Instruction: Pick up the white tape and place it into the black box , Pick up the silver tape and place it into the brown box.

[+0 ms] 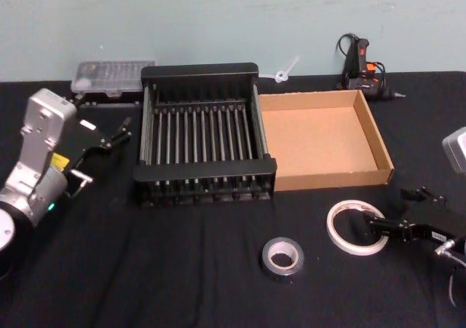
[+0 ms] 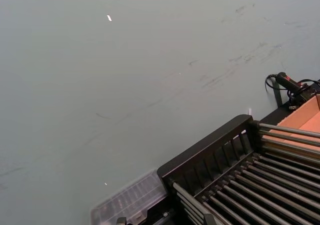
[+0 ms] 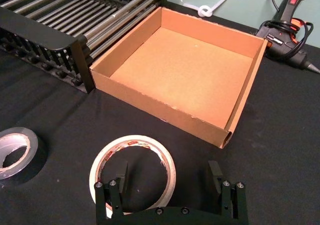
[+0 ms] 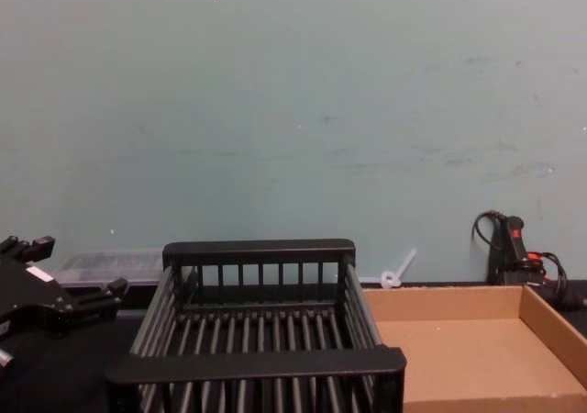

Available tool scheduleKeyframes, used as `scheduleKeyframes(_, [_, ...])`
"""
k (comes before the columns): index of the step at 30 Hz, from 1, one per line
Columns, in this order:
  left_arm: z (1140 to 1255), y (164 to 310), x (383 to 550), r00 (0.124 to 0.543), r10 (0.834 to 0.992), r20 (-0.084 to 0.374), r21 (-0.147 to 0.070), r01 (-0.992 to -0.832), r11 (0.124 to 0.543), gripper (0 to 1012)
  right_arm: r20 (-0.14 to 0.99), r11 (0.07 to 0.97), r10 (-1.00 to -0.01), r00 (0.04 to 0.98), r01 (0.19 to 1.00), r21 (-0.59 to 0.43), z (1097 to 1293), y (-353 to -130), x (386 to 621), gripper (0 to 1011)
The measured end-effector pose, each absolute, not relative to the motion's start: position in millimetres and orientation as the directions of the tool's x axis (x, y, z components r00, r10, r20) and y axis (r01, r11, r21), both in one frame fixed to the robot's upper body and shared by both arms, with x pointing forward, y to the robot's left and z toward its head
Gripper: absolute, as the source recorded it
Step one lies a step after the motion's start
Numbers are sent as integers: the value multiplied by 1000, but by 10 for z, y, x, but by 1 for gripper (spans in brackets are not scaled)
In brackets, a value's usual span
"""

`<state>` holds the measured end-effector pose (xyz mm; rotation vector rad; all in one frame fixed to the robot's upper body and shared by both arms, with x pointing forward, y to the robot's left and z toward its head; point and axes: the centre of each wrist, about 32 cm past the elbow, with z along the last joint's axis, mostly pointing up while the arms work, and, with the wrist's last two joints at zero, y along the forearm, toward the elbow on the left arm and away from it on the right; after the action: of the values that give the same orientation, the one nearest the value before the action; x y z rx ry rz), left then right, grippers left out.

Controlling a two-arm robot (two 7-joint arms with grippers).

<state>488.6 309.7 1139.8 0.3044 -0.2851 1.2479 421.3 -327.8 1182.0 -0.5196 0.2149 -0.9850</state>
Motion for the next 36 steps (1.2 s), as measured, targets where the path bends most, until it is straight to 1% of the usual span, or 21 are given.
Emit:
scheduleKeyframes(26, [11398, 3096, 4886, 292, 880, 374, 70, -955, 287, 1001, 35, 412, -857, 514, 723, -555, 11706, -3280, 4275, 1002])
scheduleKeyframes(36, [11398, 3097, 4886, 292, 880, 374, 70, -955, 287, 1001, 20, 414, -859, 512, 716, -563, 11677, -3270, 4298, 1003])
